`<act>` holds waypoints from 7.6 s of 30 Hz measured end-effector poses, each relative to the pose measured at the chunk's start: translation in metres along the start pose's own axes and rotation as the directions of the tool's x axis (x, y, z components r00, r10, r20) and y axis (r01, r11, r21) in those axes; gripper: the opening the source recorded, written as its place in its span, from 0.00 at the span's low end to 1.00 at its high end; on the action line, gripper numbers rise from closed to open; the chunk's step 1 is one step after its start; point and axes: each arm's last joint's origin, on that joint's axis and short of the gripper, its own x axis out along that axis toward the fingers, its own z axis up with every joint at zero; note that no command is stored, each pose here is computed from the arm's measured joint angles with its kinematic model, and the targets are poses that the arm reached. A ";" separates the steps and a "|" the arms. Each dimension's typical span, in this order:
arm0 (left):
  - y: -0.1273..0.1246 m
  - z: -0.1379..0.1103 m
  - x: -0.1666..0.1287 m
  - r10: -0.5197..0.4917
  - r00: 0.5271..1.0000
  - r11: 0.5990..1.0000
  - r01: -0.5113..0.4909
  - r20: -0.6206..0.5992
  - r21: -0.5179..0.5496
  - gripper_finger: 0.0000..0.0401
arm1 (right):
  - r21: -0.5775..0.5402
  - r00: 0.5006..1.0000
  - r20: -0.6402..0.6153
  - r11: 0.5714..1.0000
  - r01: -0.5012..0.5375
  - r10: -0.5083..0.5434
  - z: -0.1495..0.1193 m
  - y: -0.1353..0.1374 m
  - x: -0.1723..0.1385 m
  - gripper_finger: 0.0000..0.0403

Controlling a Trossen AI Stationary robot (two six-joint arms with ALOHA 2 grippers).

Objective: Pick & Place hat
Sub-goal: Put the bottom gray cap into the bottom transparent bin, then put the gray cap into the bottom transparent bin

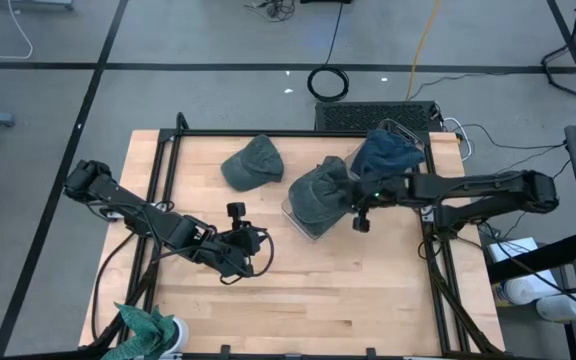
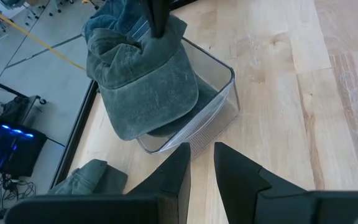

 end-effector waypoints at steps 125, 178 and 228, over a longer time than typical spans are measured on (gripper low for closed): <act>0.000 0.001 0.000 -0.012 1.000 1.000 0.012 0.011 -0.002 0.20 | 0.206 0.902 -0.430 0.967 0.151 -0.049 0.013 -0.031 0.059 0.00; 0.011 0.003 0.008 0.051 0.999 0.987 -0.050 0.005 -0.154 0.20 | -0.145 0.819 0.510 0.965 -0.219 0.262 0.000 0.044 -0.058 0.00; 0.199 -0.095 0.124 -0.062 0.826 0.815 -0.282 -0.560 -0.506 0.79 | -0.242 0.671 0.738 0.956 0.164 0.072 -0.023 0.024 -0.112 0.63</act>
